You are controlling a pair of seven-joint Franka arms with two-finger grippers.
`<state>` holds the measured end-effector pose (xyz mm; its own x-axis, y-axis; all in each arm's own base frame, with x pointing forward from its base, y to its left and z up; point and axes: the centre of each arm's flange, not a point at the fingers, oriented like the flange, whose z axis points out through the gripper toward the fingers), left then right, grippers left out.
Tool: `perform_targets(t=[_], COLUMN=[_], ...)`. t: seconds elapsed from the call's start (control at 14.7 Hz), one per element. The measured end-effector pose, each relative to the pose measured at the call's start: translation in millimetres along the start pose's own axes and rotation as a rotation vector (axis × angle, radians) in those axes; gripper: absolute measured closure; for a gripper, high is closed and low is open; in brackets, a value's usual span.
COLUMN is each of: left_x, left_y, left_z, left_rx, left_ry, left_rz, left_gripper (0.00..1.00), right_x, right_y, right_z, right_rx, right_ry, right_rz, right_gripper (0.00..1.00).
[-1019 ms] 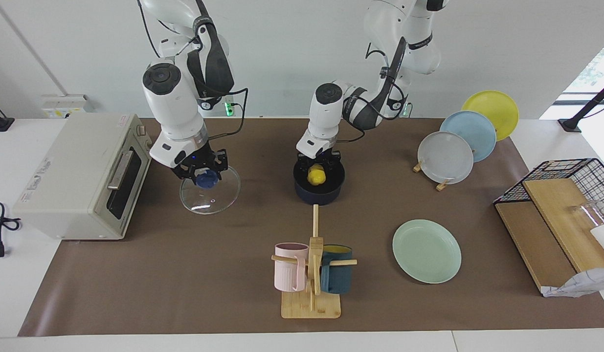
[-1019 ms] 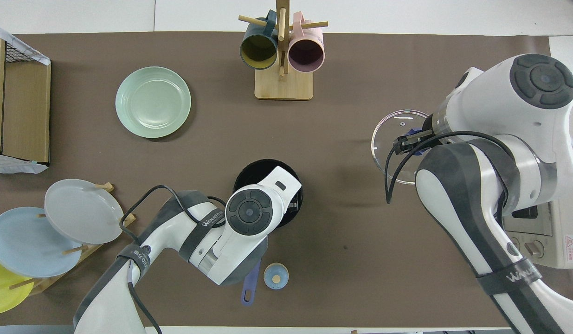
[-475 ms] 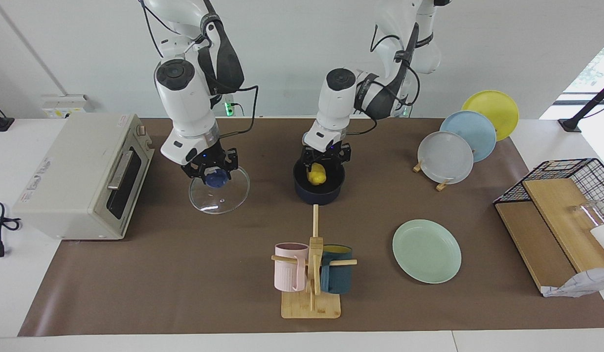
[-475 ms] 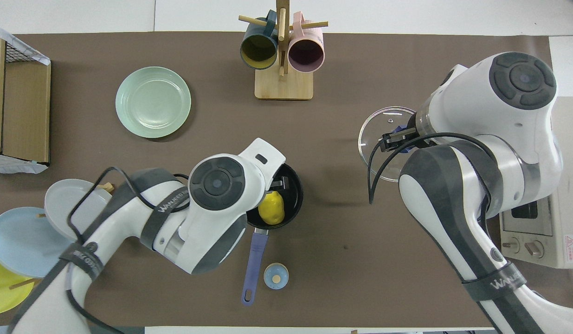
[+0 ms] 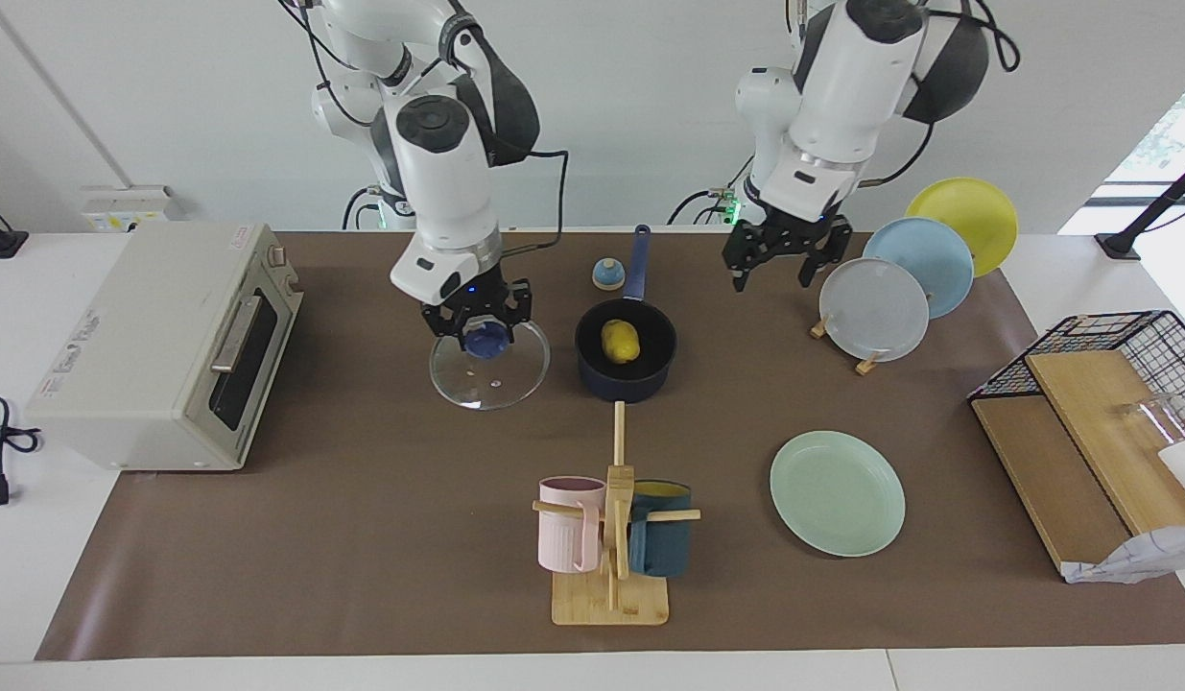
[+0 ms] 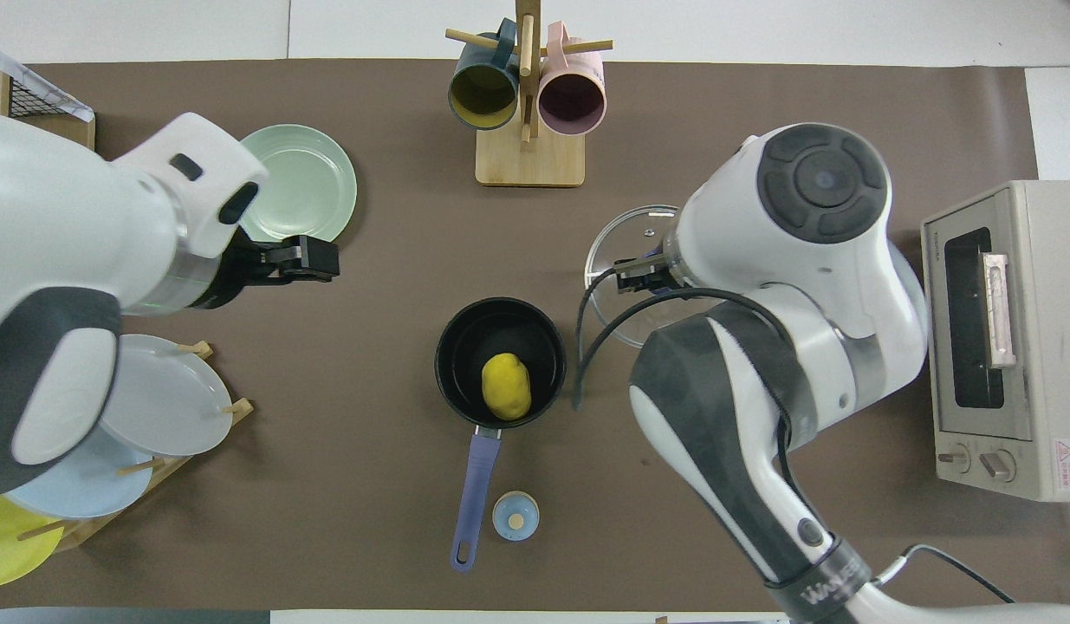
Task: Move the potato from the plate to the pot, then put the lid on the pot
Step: 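Withdraw the left gripper while the right gripper carries the lid toward the saucepan, then lower the glass lid onto the saucepan with the right gripper and release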
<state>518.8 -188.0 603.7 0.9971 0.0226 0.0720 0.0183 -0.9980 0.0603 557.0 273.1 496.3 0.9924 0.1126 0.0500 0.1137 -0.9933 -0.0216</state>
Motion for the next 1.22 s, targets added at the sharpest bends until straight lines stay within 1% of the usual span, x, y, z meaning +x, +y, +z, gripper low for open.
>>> perform_targets(t=[0.07,0.2,0.34,0.48,0.68,0.82,1.02,1.22], left_x=[5,14,19,18,5,-1,0,8], left_y=[-27,-77,-120,-147,-154,-154,-154,-150], left_z=[-10,-23,-30,-38,-49,-54,-52,-38], left_rx=[0.007,0.018,0.032,0.041,0.051,0.056,0.056,0.050], left_ry=[-0.007,-0.028,-0.045,-0.061,-0.107,-0.119,-0.124,-0.141], left_rz=[0.020,0.067,0.102,0.116,0.119,0.120,0.119,0.125], left_gripper=[0.00,0.00,0.00,0.00,0.00,0.00,0.00,0.00], right_x=[-2,-5,-12,-17,-31,-40,-42,-41], right_y=[-26,-62,-89,-111,-151,-172,-178,-176], right_z=[-6,-11,-2,17,49,63,67,69], right_rx=[0.003,0.009,0.007,-0.009,-0.040,-0.052,-0.053,-0.055], right_ry=[0.007,0.009,-0.001,-0.016,-0.022,-0.019,-0.020,-0.022], right_rz=[0.032,0.040,0.026,0.019,0.006,0.002,0.004,0.015], right_gripper=[0.34,0.34,0.34,0.34,0.34,0.34,0.34,0.34])
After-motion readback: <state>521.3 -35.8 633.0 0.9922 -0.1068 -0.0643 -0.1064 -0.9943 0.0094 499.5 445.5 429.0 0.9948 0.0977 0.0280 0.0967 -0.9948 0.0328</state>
